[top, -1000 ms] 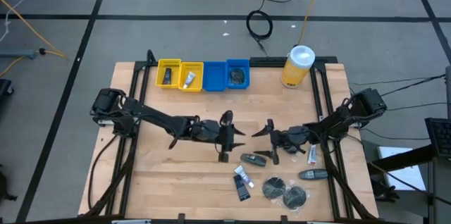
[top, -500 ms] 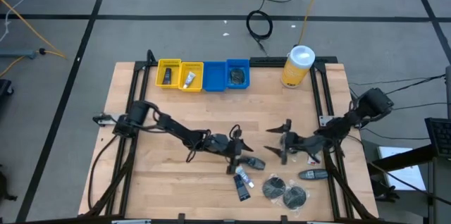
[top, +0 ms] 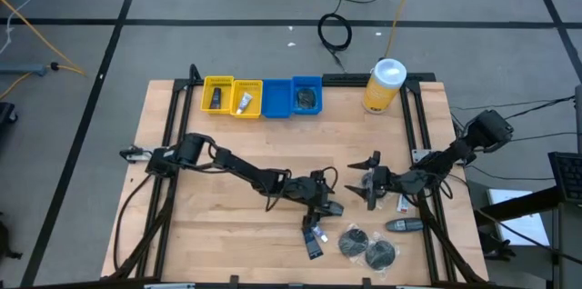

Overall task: Pick & Place Travel size toiletries
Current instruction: Put the black roll-on deodorant into the left blue bin

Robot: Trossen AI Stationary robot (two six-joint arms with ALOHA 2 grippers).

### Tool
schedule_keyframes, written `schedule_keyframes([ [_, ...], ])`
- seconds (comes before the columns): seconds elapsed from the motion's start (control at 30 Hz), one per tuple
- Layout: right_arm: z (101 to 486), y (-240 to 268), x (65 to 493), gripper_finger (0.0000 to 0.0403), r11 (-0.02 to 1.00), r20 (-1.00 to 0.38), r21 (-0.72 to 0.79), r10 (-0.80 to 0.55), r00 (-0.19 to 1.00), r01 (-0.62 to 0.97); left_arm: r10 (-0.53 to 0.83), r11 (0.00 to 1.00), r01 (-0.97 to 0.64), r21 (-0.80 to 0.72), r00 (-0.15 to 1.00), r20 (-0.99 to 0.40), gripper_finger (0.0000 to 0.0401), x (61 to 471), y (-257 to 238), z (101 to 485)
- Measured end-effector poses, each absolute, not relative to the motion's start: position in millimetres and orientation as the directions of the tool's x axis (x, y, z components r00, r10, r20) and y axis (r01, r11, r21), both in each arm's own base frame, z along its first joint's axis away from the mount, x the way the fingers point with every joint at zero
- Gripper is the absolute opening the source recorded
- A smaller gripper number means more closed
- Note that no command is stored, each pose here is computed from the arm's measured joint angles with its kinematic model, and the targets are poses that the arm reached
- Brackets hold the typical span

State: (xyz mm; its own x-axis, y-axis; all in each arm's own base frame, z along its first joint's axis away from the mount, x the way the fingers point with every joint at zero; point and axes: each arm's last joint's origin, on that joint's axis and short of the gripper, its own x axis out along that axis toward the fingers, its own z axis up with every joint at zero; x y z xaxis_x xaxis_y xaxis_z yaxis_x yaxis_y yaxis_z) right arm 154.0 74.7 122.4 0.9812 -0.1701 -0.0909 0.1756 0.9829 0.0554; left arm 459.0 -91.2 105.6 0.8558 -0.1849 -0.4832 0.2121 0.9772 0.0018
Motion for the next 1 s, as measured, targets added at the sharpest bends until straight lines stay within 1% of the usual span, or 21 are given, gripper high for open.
schedule_keyframes([
  [0.13, 121.8, 74.6, 154.0, 0.0313, 0.983, -0.096, 0.053, -0.17, 0.981, 0.176, -0.25, 0.965, 0.256, -0.059, 0.828, -0.501, 0.032, 459.3, -87.3, 95.2],
  [0.3, 121.9, 74.7, 154.0, 0.0313, 0.983, -0.096, 0.055, -0.17, 0.981, 0.176, -0.264, 0.963, 0.254, -0.089, 0.825, -0.499, 0.0273, 460.3, -85.6, 90.2],
  [0.5, 121.1, 74.6, 153.9, 0.0313, 0.983, -0.102, 0.052, -0.17, 0.98, 0.176, -0.283, 0.958, 0.272, -0.096, 0.82, -0.498, 0.0196, 460.1, -86.1, 89.5],
  [0.53, 121.0, 74.6, 153.9, 0.0313, 0.983, -0.102, 0.052, -0.17, 0.98, 0.176, -0.283, 0.957, 0.272, -0.095, 0.82, -0.497, 0.019, 460.0, -86.1, 90.4],
  [0.7, 121.0, 74.6, 153.9, 0.0313, 0.983, -0.103, 0.051, -0.17, 0.98, 0.176, -0.263, 0.963, 0.252, -0.094, 0.815, -0.516, 0.019, 457.0, -85.9, 105.3],
  [0.77, 120.4, 74.6, 153.8, 0.0313, 0.983, -0.107, 0.047, -0.17, 0.979, 0.176, -0.204, 0.977, 0.205, -0.06, 0.81, -0.55, 0.019, 452.4, -87.1, 117.1],
  [0.83, 120.2, 74.5, 153.8, 0.0313, 0.983, -0.11, 0.049, -0.171, 0.979, 0.177, -0.092, 0.992, 0.122, 0.012, 0.808, -0.581, 0.0196, 446.6, -89.5, 129.1],
  [0.9, 119.6, 74.5, 153.7, 0.0313, 0.983, -0.115, 0.049, -0.171, 0.979, 0.178, 0.089, 0.992, -0.014, 0.128, 0.796, -0.599, 0.0211, 438.6, -92.7, 140.9],
  [1.0, 119.5, 74.5, 153.7, 0.0313, 0.983, -0.115, 0.051, -0.171, 0.978, 0.178, 0.36, 0.93, -0.242, 0.276, 0.749, -0.557, 0.022, 426.8, -93.1, 159.5],
])
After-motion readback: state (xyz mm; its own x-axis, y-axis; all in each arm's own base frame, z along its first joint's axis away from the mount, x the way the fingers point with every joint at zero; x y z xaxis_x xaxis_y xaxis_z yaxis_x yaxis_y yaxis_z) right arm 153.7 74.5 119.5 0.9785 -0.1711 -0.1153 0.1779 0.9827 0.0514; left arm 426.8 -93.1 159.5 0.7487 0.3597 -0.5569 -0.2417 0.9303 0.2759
